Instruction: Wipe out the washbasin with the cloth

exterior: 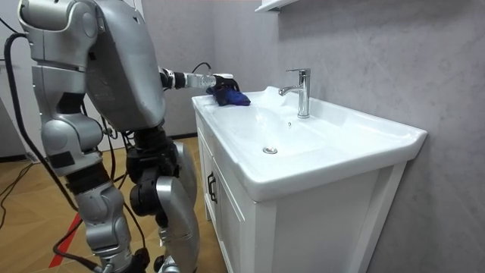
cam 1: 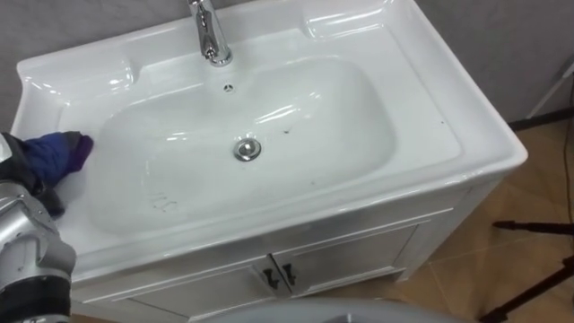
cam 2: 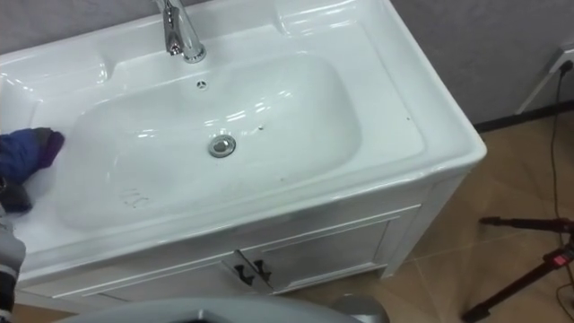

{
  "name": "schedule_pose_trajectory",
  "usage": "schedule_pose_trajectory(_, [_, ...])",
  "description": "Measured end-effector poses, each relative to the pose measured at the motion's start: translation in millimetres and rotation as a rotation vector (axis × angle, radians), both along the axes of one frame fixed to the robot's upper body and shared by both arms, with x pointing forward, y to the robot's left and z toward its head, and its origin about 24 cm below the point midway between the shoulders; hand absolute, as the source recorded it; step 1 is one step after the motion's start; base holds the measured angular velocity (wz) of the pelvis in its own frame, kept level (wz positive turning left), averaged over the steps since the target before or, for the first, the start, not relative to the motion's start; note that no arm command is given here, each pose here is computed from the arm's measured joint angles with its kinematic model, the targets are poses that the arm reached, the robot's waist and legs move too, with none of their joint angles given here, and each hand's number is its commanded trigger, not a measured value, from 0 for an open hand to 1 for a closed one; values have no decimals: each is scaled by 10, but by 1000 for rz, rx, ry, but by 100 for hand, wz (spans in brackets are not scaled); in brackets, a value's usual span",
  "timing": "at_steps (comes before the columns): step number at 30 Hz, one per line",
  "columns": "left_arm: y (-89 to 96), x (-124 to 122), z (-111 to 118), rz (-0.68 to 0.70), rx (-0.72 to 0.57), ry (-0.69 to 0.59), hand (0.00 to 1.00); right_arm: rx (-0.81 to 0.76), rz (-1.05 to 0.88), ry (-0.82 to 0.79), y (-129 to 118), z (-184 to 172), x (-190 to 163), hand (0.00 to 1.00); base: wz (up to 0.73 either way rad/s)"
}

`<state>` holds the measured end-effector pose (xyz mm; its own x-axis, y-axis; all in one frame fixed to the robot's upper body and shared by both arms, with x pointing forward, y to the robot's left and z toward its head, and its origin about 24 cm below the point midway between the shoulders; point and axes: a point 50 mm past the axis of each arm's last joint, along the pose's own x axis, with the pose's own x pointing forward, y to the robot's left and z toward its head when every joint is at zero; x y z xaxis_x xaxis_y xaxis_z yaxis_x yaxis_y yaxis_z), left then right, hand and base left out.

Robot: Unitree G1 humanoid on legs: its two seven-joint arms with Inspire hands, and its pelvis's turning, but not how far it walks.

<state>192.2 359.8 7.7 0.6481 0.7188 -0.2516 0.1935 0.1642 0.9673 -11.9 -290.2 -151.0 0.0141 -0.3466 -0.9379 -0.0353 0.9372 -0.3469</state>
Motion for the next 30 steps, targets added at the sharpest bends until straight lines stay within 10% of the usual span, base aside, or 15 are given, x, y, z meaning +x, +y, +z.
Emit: schedule_pose_trajectory(30, [-310,424,648,-179,49,87,0,8,57,-33,-55,-2,230,0,0])
